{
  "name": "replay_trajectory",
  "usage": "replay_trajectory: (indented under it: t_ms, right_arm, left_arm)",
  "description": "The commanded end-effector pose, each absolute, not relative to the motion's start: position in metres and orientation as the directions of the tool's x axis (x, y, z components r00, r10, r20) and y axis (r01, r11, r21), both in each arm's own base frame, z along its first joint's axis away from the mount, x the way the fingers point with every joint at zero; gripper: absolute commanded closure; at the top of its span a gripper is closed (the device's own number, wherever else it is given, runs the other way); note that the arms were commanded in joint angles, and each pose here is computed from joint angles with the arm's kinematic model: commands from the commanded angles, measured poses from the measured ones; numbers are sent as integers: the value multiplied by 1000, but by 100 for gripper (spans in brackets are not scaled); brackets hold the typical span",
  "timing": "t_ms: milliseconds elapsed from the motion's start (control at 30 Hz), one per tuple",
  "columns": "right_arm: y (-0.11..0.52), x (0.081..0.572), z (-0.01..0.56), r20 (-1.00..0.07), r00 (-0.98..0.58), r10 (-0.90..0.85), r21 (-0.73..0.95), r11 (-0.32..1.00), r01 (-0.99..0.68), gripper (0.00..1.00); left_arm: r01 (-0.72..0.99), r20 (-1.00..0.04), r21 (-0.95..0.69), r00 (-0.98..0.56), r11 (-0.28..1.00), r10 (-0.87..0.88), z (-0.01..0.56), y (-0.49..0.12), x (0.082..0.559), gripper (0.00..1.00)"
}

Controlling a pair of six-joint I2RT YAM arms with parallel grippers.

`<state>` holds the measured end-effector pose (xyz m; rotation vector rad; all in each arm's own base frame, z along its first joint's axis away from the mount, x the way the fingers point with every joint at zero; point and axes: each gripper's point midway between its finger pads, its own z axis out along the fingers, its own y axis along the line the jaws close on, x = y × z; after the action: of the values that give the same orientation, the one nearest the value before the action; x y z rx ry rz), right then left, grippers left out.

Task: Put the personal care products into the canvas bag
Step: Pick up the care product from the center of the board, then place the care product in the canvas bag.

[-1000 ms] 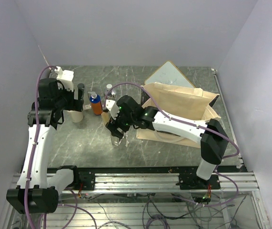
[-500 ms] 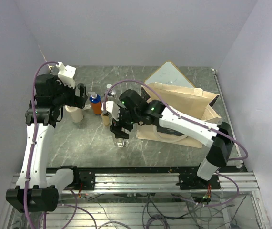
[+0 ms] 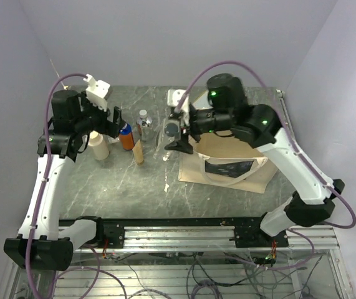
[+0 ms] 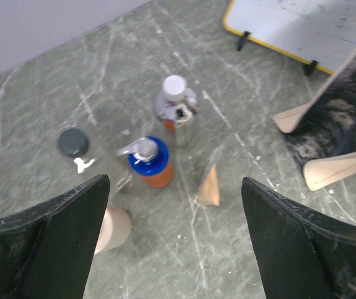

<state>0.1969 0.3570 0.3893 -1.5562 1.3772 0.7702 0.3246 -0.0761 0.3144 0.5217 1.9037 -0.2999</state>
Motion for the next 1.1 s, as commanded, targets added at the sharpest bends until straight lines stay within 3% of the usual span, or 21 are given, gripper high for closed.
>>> replay_trajectory:
  t_ms: [0,367,633,767,1067]
  right_arm:
    - [327,187,476,-915,314,-253,-341,70,-937,100]
    - [244,206,538,-910,355,-214,-407,304,-861,100]
    - [194,237,517,-898,307,-315,-424,438,-793,100]
    - [181,249,495,-886,275,-374,-431,443,-787,100]
    - [174,273,430,-868,222,-443,-406,378,-832,100]
  left_arm:
    - [564,-939,78,-235,822,250,326,-108,325,3]
    - [709,-952,26,-197,705,233,333,-148,307,4]
    - [839,-953,69,-105,539,285,340,-206,292,3]
    - [891,-954,51,-90,450,287,351,-241,284,4]
    - [876,-946,-206,-291,436,138,358,-311,281,12]
